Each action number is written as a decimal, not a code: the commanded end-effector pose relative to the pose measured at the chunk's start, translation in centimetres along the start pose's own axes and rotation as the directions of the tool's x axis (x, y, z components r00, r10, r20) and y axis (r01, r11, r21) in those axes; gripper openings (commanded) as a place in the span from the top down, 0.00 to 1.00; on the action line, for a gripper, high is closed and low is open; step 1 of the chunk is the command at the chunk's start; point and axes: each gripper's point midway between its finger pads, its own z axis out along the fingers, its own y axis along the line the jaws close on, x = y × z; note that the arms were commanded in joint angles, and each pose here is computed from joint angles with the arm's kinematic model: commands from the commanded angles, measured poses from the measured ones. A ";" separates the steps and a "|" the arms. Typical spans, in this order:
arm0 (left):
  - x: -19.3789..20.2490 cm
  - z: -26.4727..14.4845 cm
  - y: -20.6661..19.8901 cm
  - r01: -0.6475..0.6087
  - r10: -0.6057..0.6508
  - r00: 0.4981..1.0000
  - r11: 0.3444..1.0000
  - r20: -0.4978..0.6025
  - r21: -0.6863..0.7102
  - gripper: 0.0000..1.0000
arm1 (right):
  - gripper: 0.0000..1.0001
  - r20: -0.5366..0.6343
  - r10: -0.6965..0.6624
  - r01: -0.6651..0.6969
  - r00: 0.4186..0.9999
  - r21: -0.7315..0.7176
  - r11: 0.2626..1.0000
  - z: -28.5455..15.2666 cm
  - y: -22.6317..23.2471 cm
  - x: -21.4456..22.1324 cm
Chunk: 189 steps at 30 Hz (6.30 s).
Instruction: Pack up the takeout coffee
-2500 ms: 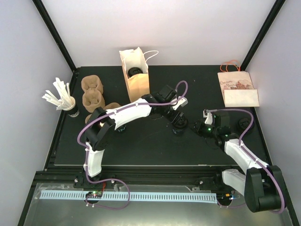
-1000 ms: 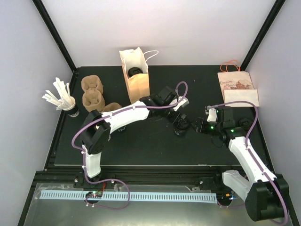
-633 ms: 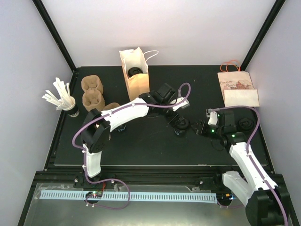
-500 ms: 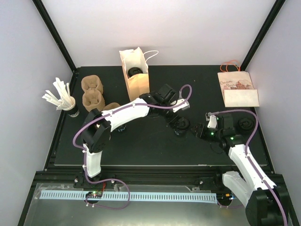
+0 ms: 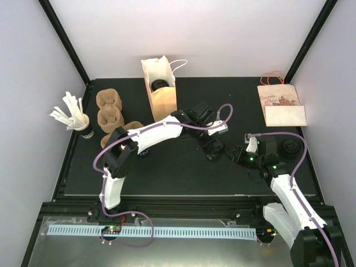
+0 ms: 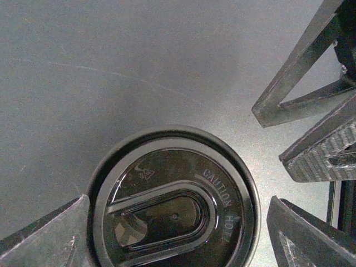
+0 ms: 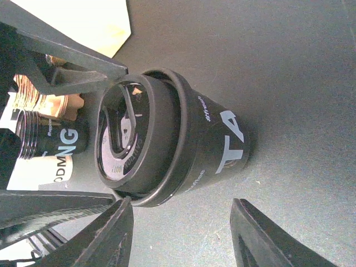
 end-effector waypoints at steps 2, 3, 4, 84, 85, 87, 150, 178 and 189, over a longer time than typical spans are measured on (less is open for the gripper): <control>-0.4 0.3 0.0 -0.029 0.029 0.999 0.999 -0.022 -0.021 0.14 | 0.52 0.025 0.020 -0.020 0.999 -0.011 1.000 0.2 -0.1 -0.1; -0.3 0.3 0.1 -0.030 0.029 0.999 0.999 -0.027 -0.026 0.14 | 0.52 0.025 0.026 -0.026 0.999 -0.017 1.000 0.3 -0.1 -0.1; -0.3 0.3 0.1 -0.032 0.031 0.999 0.999 -0.031 -0.032 0.14 | 0.52 0.023 0.033 -0.032 0.999 -0.022 0.999 0.4 -0.2 -0.1; 4.1 3.2 1.6 0.045 -0.061 0.993 0.987 -0.100 -0.154 0.28 | 0.78 -0.035 0.145 -0.150 0.989 -0.191 0.970 3.3 -0.8 -3.5; 4.1 3.2 1.6 0.045 -0.061 0.993 0.987 -0.102 -0.156 0.28 | 0.78 -0.041 0.149 -0.154 0.988 -0.189 0.970 3.4 -0.9 -3.4; 4.2 3.4 1.6 0.044 -0.061 0.993 0.987 -0.103 -0.158 0.28 | 0.78 -0.050 0.153 -0.160 0.987 -0.186 0.969 3.6 -1.2 -3.3; 8.6 5.5 1.6 0.054 -0.093 0.979 0.977 -0.182 -0.207 0.29 | 0.63 -0.068 0.072 -0.082 0.995 -0.150 0.985 2.3 -0.2 -4.9; 8.1 5.3 1.4 0.038 -0.075 0.976 0.983 -0.206 -0.178 0.29 | 0.74 -0.027 0.055 -0.058 0.998 -0.170 0.984 5.1 -1.9 -6.6; 8.0 5.5 1.3 0.029 -0.067 0.974 0.984 -0.215 -0.175 0.29 | 0.75 -0.098 0.089 -0.107 0.991 -0.198 0.974 6.6 -3.3 -4.4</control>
